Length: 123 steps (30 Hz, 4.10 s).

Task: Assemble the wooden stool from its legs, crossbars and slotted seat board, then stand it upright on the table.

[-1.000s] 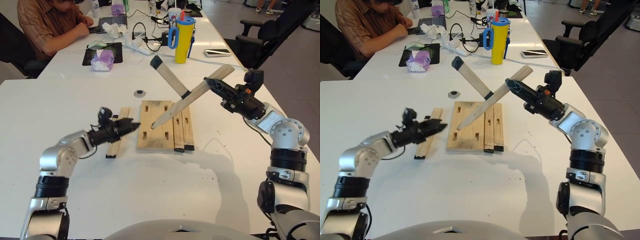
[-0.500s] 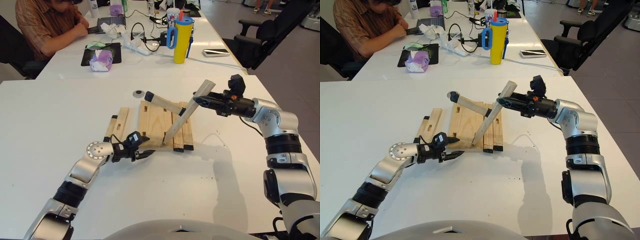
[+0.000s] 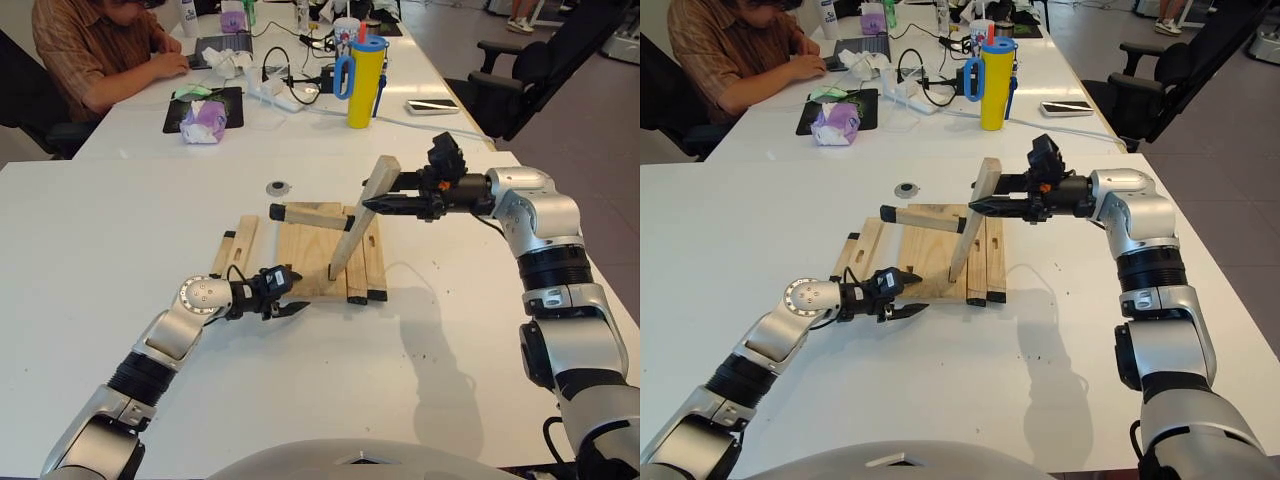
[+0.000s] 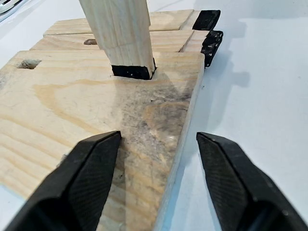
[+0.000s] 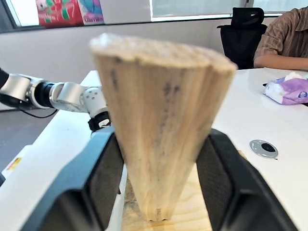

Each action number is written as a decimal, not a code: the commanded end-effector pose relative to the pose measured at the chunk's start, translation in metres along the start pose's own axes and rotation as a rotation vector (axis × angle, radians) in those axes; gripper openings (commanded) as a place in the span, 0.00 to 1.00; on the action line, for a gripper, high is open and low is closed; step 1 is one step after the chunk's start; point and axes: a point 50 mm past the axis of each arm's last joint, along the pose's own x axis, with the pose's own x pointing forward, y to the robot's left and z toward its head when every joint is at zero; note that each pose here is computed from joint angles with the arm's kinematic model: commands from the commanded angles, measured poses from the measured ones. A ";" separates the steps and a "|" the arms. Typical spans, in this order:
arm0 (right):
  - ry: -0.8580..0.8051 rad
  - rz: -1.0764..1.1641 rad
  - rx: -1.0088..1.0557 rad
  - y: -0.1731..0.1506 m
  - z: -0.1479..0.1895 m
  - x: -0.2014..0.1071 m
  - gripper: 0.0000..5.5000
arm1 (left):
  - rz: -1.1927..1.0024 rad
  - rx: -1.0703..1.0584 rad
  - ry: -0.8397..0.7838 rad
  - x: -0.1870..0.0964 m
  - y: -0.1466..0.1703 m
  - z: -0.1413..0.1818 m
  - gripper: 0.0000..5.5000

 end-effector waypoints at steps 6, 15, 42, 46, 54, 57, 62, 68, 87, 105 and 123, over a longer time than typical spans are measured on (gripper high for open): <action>0.188 -0.002 -0.018 0.031 -0.047 0.020 0.38 | 0.029 -0.209 0.237 0.006 -0.029 -0.051 0.53; 0.155 -0.108 -0.096 0.020 -0.025 0.016 0.58 | 0.086 -0.275 0.339 0.010 -0.036 -0.064 0.53; 0.087 -0.825 0.653 0.084 -0.104 0.036 0.58 | 0.138 -0.500 0.409 -0.024 -0.063 -0.076 0.53; 0.050 -0.831 0.717 0.089 -0.102 0.049 0.58 | 0.176 -0.487 0.414 -0.029 -0.053 -0.077 0.53; 0.160 -0.853 0.803 0.095 -0.117 0.056 0.58 | 0.218 -0.482 0.405 -0.032 -0.042 -0.076 0.53; 0.279 -0.893 0.824 0.097 -0.128 0.051 0.58 | 0.229 -0.484 0.405 -0.032 -0.042 -0.076 0.53; 0.496 -0.984 0.796 0.094 -0.140 0.031 0.58 | 0.248 -0.497 0.403 -0.030 -0.045 -0.078 0.53; 0.490 -0.963 0.774 0.089 -0.132 0.030 0.58 | 0.293 -0.499 0.371 -0.028 -0.040 -0.074 0.53; 0.276 -1.049 0.708 0.070 -0.106 0.034 0.58 | 0.279 -0.475 0.293 -0.029 -0.017 -0.059 0.53; 0.328 -0.971 0.785 0.083 -0.120 0.064 0.58 | 0.190 -0.429 0.333 -0.029 -0.021 -0.058 0.53; 0.518 -0.975 0.604 0.073 -0.120 0.036 0.58 | 0.085 -0.457 0.229 -0.011 -0.044 -0.036 0.53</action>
